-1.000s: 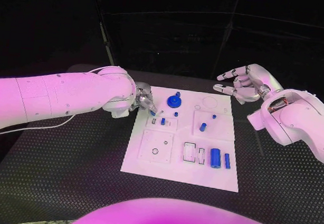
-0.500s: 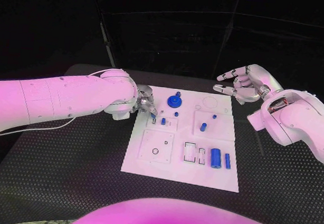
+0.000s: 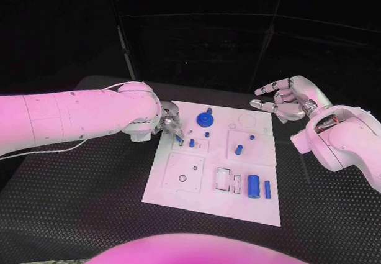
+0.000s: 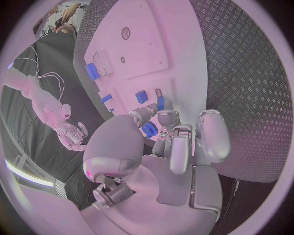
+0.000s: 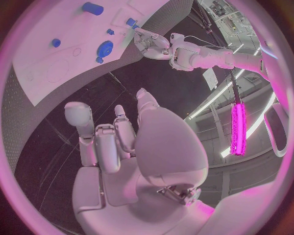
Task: Assemble the parts on the task board
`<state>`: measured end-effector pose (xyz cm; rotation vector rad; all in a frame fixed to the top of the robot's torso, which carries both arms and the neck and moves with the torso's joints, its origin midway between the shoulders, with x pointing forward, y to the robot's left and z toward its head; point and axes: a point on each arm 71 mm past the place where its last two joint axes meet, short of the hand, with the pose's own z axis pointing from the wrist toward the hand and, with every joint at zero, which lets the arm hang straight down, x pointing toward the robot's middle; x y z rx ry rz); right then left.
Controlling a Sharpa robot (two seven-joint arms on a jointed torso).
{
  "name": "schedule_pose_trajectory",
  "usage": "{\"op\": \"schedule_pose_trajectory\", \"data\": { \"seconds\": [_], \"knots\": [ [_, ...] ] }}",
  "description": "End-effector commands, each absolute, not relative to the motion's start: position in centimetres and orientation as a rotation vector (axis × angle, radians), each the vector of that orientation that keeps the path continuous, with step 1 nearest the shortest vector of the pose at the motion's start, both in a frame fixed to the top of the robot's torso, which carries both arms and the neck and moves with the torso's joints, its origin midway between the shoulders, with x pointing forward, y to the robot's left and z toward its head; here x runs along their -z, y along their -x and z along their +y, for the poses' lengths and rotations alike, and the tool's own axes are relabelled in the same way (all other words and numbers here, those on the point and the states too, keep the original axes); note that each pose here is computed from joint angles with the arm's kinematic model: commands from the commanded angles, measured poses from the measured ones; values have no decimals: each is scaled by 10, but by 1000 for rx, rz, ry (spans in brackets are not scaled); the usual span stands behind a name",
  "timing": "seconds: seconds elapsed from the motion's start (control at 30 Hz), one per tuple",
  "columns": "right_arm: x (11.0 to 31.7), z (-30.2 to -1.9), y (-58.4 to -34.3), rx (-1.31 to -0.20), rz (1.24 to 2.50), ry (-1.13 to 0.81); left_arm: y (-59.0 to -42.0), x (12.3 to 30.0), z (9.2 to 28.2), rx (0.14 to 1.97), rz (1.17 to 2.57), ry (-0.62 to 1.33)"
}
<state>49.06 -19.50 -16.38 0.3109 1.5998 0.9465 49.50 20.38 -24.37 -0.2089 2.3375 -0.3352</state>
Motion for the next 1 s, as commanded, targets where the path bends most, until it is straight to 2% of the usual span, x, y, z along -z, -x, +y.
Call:
{"op": "schedule_pose_trajectory", "data": {
  "seconds": [0.03, 1.0],
  "knots": [
    [162, -194, -491, -958, 1598, -303, -492, 246, 202, 325, 2364, 172],
    [163, -193, -491, -957, 1601, -303, -487, 251, 200, 325, 2398, 148]
  ]
}}
